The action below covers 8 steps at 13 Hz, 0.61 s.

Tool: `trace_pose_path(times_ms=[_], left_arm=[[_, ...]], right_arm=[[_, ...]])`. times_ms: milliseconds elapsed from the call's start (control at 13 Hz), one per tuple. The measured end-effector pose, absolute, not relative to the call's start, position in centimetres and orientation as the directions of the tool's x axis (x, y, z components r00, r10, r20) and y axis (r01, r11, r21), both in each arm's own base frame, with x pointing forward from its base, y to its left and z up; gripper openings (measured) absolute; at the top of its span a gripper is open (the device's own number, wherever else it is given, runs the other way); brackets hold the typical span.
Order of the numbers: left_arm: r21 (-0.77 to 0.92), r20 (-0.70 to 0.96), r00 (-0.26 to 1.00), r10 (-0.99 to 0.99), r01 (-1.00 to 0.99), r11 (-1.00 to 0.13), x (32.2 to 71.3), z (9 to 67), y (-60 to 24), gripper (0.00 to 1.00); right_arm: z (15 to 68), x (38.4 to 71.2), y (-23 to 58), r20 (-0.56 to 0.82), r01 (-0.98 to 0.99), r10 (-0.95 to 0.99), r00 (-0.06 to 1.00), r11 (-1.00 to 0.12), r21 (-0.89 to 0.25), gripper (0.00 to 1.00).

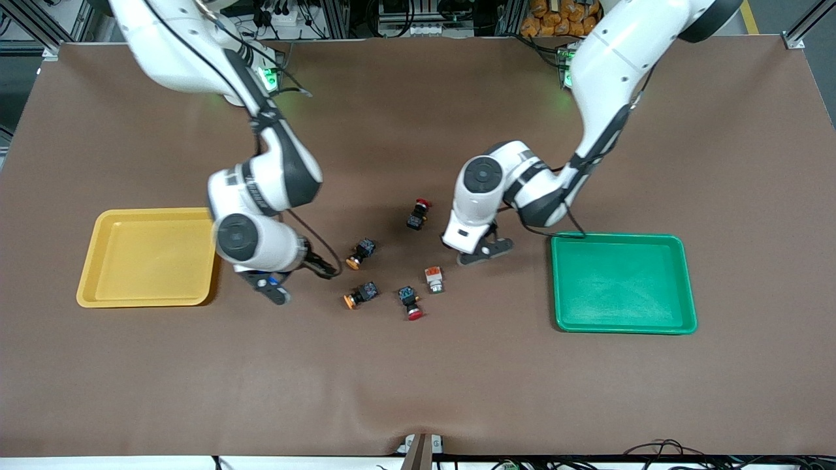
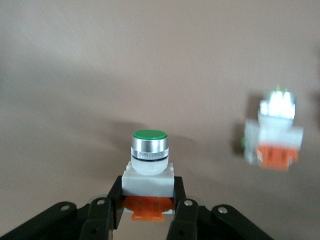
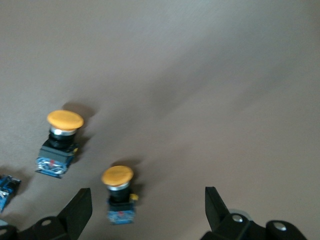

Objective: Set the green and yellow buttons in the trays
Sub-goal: 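Carry the green switch to the green tray while the right gripper lifts a yellow switch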

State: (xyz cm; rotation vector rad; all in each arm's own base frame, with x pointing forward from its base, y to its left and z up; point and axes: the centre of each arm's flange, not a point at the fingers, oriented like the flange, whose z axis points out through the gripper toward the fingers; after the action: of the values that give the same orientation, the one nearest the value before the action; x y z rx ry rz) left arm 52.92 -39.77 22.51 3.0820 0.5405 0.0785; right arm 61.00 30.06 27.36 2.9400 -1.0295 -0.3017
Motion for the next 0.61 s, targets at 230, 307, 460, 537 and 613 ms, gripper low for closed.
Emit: trace_pose_path(times_ms=[230,307,460,537,613], left_arm=[[-0.040,0.078,0.938,0.338,0.342,-0.939,56.6,26.5,-33.6,0.41],[-0.062,0.079,0.941,0.329,0.334,-0.940,57.6,27.5,-31.5,0.41],[-0.107,0.066,0.953,0.296,0.302,-0.947,59.0,28.3,-26.9,0.41],[-0.120,0.058,0.959,0.277,0.282,-0.952,59.7,28.4,-24.2,0.41],[-0.132,0.045,0.964,0.261,0.265,-0.955,60.3,28.2,-21.2,0.41]], right_arm=[[23.9,59.9,32.5,-0.171,-0.625,-0.631,0.757,-0.775,0.091,1.00],[23.0,59.6,33.0,-0.170,-0.624,-0.630,0.758,-0.776,0.093,1.00],[21.4,58.8,34.6,-0.162,-0.638,-0.645,0.746,-0.763,0.099,1.00],[20.8,58.3,35.5,-0.159,-0.642,-0.649,0.744,-0.760,0.100,1.00],[20.1,57.7,36.3,-0.157,-0.639,-0.647,0.746,-0.762,0.105,1.00]])
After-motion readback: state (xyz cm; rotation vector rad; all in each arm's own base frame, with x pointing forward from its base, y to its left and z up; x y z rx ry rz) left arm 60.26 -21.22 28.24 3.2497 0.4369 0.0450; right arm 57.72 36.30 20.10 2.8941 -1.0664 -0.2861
